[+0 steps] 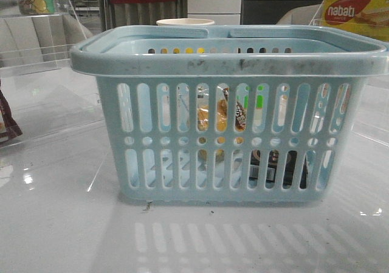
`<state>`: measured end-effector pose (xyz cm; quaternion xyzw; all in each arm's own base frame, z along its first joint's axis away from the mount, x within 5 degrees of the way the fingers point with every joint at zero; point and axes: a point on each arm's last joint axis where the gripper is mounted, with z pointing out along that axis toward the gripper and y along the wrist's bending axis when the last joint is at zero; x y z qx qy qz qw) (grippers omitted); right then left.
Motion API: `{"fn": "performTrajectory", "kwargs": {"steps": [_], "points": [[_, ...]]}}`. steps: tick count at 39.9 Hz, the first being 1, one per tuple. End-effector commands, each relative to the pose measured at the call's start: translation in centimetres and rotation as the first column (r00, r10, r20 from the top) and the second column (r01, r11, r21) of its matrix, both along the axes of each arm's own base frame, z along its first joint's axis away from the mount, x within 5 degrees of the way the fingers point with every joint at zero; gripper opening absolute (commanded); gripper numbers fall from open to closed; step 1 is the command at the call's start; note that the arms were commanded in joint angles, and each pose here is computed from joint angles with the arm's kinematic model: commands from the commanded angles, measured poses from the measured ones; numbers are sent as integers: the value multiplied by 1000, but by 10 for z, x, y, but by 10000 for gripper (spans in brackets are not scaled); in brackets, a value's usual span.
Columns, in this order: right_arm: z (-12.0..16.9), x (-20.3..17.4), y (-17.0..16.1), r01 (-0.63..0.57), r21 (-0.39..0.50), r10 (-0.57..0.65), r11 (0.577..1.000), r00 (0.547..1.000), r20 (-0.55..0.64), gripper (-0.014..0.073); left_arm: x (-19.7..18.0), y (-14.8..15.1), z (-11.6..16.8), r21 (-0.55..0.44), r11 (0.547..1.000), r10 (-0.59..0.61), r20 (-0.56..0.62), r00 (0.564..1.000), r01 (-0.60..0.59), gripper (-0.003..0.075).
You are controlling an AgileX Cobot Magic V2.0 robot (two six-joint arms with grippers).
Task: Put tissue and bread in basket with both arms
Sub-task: 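Carry the bread over the blue basket and open the left gripper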
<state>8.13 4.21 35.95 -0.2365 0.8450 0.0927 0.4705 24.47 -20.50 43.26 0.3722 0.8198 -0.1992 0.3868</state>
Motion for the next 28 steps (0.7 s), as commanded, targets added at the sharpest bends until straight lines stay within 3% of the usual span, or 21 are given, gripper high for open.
{"fn": "performTrajectory", "kwargs": {"steps": [1, 28], "points": [[13, 2, 0, -4, 28, 1, 1000, 996, 90, 625, -29, 17, 30, -110, 994, 2, 77, 997, 7, 455], [13, 2, 0, -4, 28, 1, 1000, 996, 90, 625, -151, 115, -30, -162, 985, 76, 112, 991, -57, 455]]}}
